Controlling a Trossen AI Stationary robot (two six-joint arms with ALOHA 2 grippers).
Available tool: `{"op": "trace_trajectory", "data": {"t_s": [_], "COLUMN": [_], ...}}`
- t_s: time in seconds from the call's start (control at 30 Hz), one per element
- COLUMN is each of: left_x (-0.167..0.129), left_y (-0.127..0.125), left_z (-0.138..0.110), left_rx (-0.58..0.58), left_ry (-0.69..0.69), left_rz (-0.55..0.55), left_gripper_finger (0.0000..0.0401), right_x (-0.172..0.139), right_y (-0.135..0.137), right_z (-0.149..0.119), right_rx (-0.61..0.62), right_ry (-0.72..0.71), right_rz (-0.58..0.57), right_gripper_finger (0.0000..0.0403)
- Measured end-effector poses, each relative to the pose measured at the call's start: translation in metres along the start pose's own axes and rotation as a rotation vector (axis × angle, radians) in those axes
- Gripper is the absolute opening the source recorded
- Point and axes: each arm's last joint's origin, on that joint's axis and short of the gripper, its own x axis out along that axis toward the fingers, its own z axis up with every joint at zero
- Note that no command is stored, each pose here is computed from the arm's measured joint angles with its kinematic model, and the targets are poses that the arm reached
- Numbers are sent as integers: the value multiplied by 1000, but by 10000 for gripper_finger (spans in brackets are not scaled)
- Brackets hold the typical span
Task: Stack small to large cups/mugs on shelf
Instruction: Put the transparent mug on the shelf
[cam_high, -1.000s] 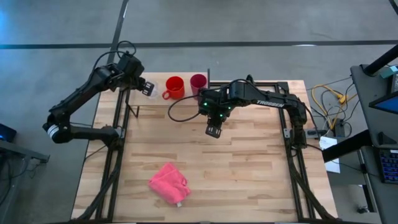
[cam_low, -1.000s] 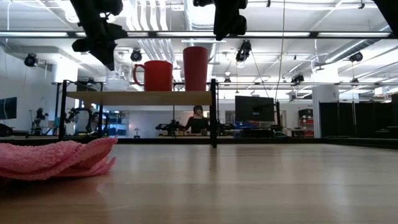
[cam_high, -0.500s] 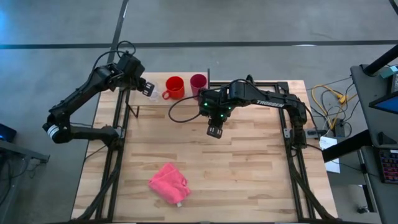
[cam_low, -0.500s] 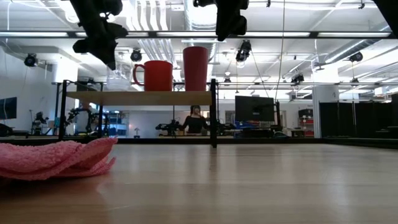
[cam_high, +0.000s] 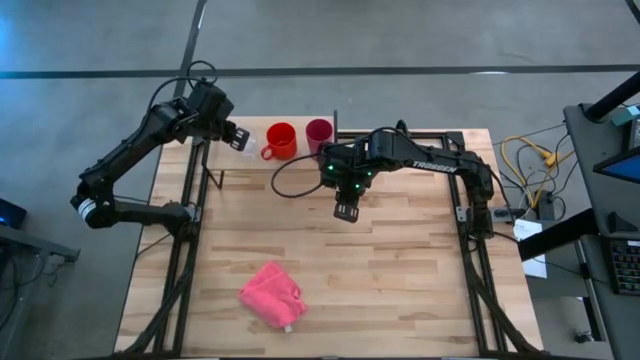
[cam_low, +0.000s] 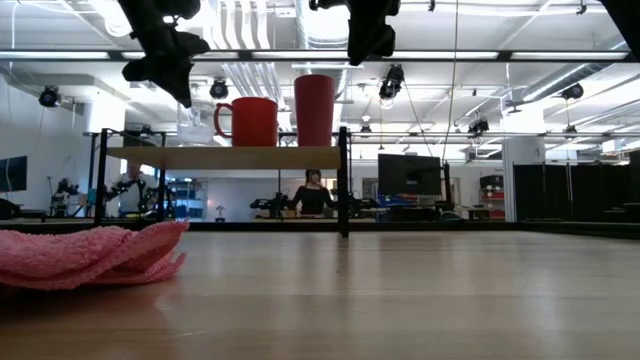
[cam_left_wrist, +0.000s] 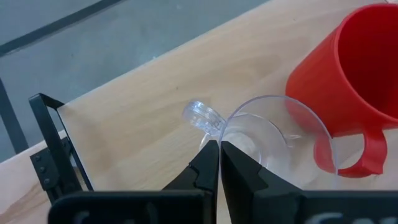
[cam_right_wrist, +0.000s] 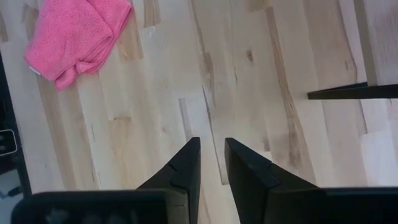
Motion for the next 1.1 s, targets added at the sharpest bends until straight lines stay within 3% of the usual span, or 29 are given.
{"op": "trace_trajectory", "data": {"t_s": [0.2,1.1], "left_x": [2,27], "left_y": [0,-2], "left_z": [1,-2], "left_rx": [80,91], "left_ry": [4,103], "left_rz": [1,30], "left_gripper_finger": [0,11], "right_x": [0,0], "right_y": [0,0], "right_z": [0,0], "right_rx": [0,18], "right_ry": [0,-1], "right_rz": [0,0], "right_gripper_finger": [68,68]}}
